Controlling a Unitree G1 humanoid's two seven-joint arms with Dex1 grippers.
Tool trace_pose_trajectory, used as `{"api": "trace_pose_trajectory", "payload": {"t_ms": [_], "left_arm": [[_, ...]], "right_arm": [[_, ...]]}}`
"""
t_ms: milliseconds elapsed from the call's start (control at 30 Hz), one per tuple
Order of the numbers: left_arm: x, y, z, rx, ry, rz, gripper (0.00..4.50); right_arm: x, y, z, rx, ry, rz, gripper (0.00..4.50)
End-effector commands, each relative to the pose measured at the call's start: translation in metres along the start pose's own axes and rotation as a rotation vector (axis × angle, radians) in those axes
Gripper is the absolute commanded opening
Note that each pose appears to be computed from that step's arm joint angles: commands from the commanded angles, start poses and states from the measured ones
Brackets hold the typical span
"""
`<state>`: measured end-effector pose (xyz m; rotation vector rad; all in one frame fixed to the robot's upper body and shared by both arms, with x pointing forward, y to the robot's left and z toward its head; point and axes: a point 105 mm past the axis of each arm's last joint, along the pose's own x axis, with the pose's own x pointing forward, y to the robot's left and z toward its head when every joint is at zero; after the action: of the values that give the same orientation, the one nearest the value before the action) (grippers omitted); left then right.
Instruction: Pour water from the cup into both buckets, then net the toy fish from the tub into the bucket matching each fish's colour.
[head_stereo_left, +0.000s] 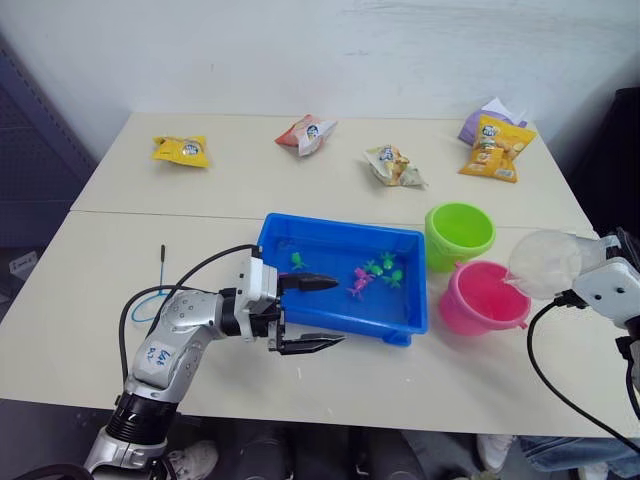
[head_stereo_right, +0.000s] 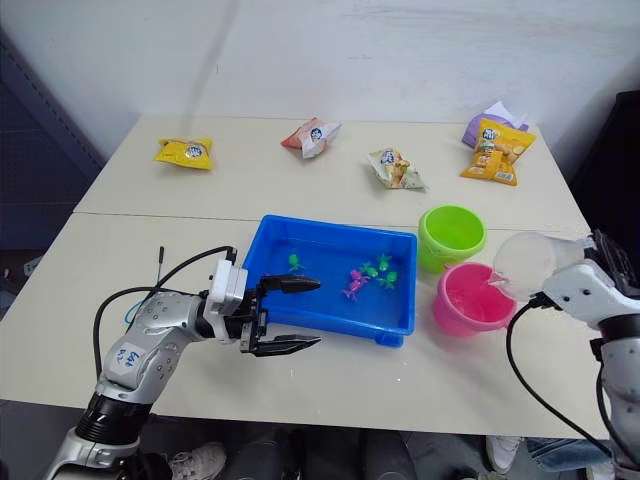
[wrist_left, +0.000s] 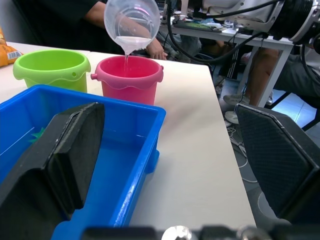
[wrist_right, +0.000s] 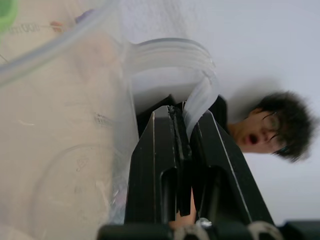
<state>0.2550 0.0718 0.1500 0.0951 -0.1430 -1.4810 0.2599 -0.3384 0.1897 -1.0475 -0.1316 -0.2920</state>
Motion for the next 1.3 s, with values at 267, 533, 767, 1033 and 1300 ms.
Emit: {"api": "trace_pose_trajectory", "payload": {"t_ms": [267, 533, 767, 1033, 1300], "left_arm": [[-0.006, 0.011, 0.011, 0.046, -0.015, 0.045, 4.50], [-0.014, 0.043, 0.024, 0.060, -0.068, 0.226, 4.50], [-0.012, 0.046, 0.024, 0.058, -0.069, 0.250, 4.50], [-0.009, 0.042, 0.020, 0.065, -0.053, 0.246, 4.50], [-0.005, 0.044, 0.021, 0.058, -0.059, 0.248, 4.50]], "right_arm": [[0.006, -0.026, 0.002, 0.472, 0.042, -0.072, 0.06], [0.057, -0.031, 0.008, 0.377, 0.095, 0.017, 0.06], [0.093, -0.019, 0.019, 0.211, 0.039, 0.086, 0.06], [0.110, -0.012, 0.032, -0.003, -0.044, 0.079, 0.06], [0.115, -0.012, 0.052, -0.276, -0.155, 0.049, 0.06]]}}
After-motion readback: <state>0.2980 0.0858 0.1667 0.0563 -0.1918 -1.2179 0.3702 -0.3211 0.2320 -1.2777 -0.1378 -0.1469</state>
